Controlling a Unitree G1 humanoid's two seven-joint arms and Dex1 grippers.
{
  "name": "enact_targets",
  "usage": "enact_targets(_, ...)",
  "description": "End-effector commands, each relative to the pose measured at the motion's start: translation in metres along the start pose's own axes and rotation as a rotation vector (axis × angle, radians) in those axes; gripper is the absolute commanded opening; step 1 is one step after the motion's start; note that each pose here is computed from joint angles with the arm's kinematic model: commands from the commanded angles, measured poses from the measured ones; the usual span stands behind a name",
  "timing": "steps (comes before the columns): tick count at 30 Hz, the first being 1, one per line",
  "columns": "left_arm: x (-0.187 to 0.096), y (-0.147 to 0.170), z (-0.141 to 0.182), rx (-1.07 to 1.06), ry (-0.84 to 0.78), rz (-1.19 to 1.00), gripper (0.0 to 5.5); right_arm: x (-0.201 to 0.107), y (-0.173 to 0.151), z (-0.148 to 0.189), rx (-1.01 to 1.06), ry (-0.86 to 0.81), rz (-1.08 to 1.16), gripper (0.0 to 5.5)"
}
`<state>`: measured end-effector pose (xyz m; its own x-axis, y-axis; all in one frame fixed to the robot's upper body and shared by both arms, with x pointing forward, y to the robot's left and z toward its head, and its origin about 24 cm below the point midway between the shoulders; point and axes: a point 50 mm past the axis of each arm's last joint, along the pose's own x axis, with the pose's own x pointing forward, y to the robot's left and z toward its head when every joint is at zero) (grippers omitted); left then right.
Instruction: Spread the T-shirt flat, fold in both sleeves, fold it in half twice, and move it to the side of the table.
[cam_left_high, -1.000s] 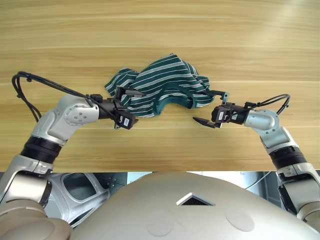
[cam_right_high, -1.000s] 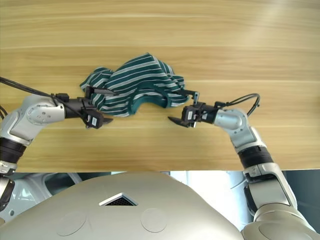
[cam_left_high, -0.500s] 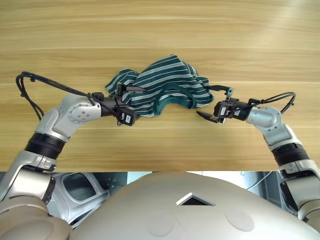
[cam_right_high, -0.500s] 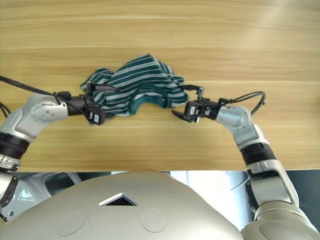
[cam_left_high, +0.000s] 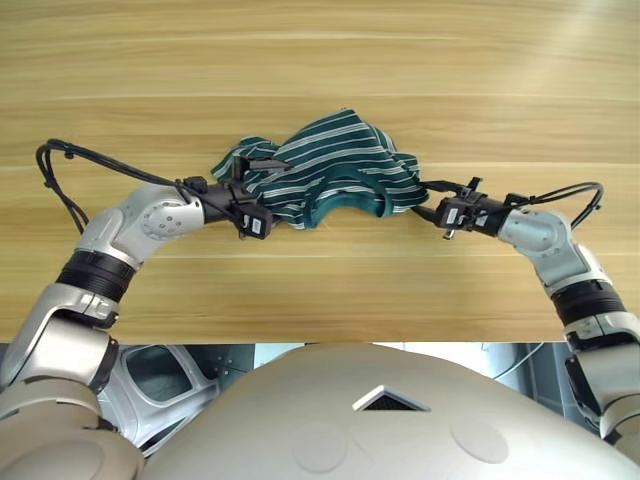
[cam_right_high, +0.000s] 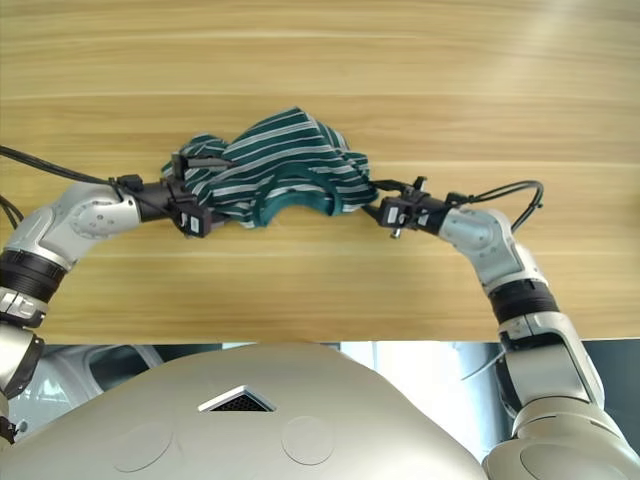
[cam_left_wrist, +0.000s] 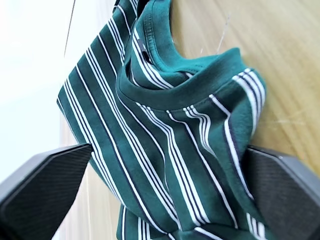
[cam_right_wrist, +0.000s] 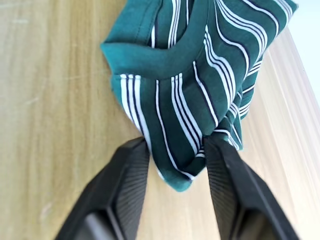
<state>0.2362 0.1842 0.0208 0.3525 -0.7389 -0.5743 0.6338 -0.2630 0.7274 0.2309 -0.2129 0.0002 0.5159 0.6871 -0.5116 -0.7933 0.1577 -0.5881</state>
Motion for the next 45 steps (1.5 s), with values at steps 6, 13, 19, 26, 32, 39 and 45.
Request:
enact_targets(6, -0.005, -0.064, -0.005, -0.072, 0.049, -0.298, 3.70, 0.013, 0.023, 0.000, 0.023, 0.007, 0.106, 0.10)
enact_targets(13, -0.005, -0.065, -0.005, -0.077, 0.042, -0.312, 2.43, 0.014, 0.022, 0.001, 0.024, 0.001, 0.101, 0.00)
enact_targets(19, -0.005, -0.064, -0.008, -0.079, 0.054, -0.319, 1.38, 0.015, 0.022, 0.001, 0.027, 0.001, 0.094, 0.00)
enact_targets(26, -0.005, -0.061, -0.010, -0.077, 0.066, -0.312, 0.25, 0.013, 0.017, 0.001, 0.026, 0.002, 0.074, 0.00)
enact_targets(32, -0.011, -0.033, -0.018, -0.120, 0.063, -0.173, 0.03, 0.005, 0.007, 0.003, 0.026, -0.023, 0.038, 0.00)
enact_targets(39, -0.024, 0.015, -0.026, -0.176, -0.004, 0.042, 0.03, -0.004, -0.007, 0.005, 0.037, -0.072, 0.007, 0.00)
enact_targets(45, -0.087, 0.147, -0.005, -0.033, -0.224, 0.495, 0.03, -0.058, -0.124, 0.039, -0.004, -0.300, -0.426, 0.00)
